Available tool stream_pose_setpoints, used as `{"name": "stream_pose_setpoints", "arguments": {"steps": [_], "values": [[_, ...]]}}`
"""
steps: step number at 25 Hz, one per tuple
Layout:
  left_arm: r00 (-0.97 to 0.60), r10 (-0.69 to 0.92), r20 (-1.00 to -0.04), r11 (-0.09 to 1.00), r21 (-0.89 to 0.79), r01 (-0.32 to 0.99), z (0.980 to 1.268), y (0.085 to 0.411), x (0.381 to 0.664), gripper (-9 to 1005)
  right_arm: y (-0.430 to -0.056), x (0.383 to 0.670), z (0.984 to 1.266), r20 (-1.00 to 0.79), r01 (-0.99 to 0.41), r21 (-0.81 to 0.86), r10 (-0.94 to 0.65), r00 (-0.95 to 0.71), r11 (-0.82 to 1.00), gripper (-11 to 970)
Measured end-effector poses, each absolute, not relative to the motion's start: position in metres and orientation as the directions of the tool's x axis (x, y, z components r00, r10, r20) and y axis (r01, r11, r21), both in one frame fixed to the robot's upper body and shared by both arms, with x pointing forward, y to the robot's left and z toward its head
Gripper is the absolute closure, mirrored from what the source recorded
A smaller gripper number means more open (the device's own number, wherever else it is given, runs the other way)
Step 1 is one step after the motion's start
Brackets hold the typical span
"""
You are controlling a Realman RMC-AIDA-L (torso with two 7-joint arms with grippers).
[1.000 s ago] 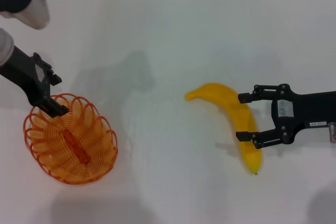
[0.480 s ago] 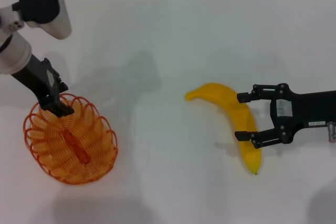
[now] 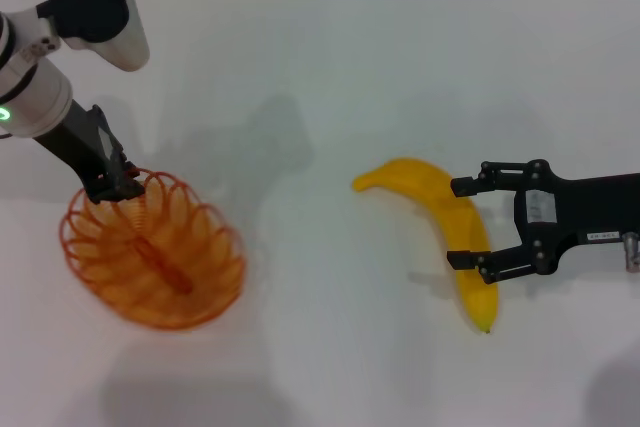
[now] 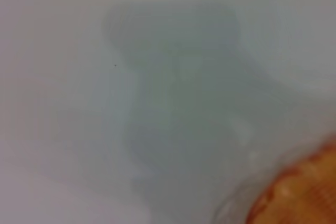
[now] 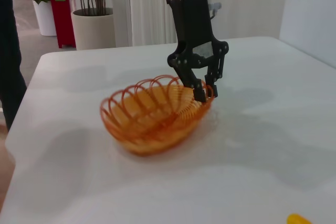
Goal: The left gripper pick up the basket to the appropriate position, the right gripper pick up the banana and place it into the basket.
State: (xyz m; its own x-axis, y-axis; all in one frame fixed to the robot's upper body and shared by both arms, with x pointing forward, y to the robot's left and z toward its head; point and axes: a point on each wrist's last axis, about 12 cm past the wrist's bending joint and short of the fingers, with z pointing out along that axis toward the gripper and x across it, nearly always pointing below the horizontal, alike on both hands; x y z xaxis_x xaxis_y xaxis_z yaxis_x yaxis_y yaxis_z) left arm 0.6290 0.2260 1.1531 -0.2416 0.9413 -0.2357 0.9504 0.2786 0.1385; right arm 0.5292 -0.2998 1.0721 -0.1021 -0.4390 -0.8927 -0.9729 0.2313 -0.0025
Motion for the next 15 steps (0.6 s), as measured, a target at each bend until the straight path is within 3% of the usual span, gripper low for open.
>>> {"name": "stream_pose_setpoints", "arguments": {"steps": [7, 15], "values": [[-0.240, 0.944, -0.229, 0.271, 0.114, 0.956, 1.152, 0.225, 0.626, 817, -0.302, 0.528, 1.072, -0.893, -0.971, -0.001, -0.438, -0.106, 0.237, 69], [-0.310, 0.904, -0.293, 0.333, 0.032, 0.942, 1.163, 0.229, 0.612, 904, -0.304, 0.526, 1.070, -0.892, -0.970, 0.004, -0.438, -0.113, 0.244, 69]]}}
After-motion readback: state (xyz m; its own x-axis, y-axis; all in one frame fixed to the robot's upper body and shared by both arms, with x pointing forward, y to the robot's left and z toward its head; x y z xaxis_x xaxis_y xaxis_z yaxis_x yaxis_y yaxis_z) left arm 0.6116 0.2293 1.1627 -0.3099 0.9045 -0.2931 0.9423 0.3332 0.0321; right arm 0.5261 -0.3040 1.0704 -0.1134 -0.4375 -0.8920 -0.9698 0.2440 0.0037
